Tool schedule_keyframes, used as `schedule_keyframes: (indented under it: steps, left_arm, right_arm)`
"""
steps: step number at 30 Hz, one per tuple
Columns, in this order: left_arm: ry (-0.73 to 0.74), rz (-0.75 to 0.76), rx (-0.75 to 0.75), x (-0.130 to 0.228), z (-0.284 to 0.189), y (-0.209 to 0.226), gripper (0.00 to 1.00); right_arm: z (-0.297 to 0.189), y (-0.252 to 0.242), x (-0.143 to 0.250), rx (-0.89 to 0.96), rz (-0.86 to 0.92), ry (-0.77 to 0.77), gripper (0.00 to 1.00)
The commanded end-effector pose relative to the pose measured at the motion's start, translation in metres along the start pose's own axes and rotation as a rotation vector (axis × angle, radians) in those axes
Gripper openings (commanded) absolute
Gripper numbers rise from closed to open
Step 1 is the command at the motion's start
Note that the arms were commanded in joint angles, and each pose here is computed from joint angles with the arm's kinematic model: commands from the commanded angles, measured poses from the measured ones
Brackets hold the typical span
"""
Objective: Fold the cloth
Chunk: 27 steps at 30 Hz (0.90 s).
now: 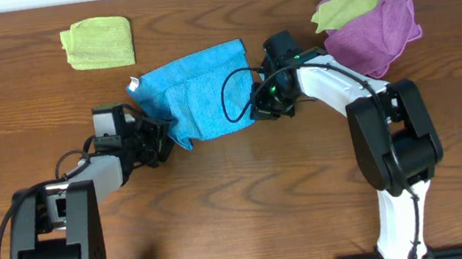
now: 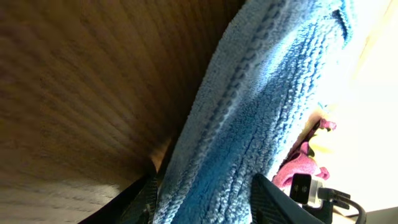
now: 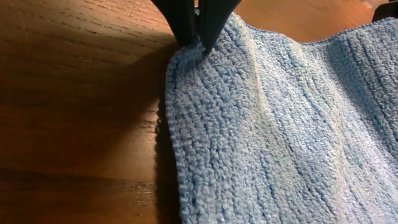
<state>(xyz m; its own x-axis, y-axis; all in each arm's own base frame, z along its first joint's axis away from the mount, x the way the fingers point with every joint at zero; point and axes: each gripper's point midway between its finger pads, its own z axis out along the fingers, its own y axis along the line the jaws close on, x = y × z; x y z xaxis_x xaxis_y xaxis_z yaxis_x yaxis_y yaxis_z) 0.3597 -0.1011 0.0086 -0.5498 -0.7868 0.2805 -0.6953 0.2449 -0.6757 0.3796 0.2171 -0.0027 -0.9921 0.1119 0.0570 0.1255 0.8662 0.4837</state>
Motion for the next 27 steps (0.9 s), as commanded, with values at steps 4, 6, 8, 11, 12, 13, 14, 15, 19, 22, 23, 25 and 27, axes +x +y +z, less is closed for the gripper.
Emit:
schedule_keyframes:
  steps: [4,6,8,11,12,13,14,15,19,22,23,25,27]
  left_arm:
    - [-0.056,-0.092,-0.163,-0.014,0.004,0.065,0.43]
    - [-0.066,-0.116,-0.164,-0.016,0.003,0.065,0.45]
    - [-0.076,-0.136,-0.165,-0.017,0.003,0.066,0.45]
    - [-0.085,-0.159,-0.167,-0.019,0.003,0.066,0.45]
    - [-0.088,-0.166,-0.167,-0.019,0.003,0.066,0.46]
    - [-0.09,-0.173,-0.168,-0.019,0.003,0.066,0.47]
    - [-0.093,-0.173,-0.169,-0.02,0.003,0.067,0.47]
    - [-0.094,-0.178,-0.169,-0.02,0.003,0.067,0.47]
    - [-0.128,-0.241,-0.178,-0.024,0.002,0.069,0.47]
    - [-0.154,-0.284,-0.181,-0.028,0.001,0.071,0.47]
    - [-0.161,-0.289,-0.183,-0.029,0.001,0.071,0.47]
    - [-0.171,-0.289,-0.186,-0.03,0.001,0.072,0.47]
    - [-0.179,-0.292,-0.188,-0.031,0.0,0.073,0.48]
  right_arm:
    - [0.009,-0.016,0.004,0.045,0.01,0.022,0.01]
    - [0.009,-0.015,0.005,0.04,0.006,0.024,0.01]
    - [0.009,-0.015,0.005,0.04,0.006,0.025,0.01]
    - [0.009,-0.015,0.005,0.04,0.006,0.025,0.01]
    - [0.009,-0.015,0.005,0.04,0.006,0.025,0.01]
    - [0.009,-0.015,0.005,0.04,0.006,0.025,0.01]
    - [0.009,-0.015,0.005,0.04,0.006,0.025,0.01]
    - [0.009,-0.015,0.005,0.04,0.006,0.025,0.01]
    - [0.009,-0.015,0.005,0.04,0.006,0.025,0.01]
    - [0.009,-0.015,0.005,0.04,0.006,0.025,0.01]
    - [0.009,-0.015,0.005,0.04,0.006,0.025,0.01]
    - [0.009,-0.015,0.005,0.04,0.006,0.025,0.01]
    - [0.009,-0.015,0.005,0.04,0.006,0.025,0.01]
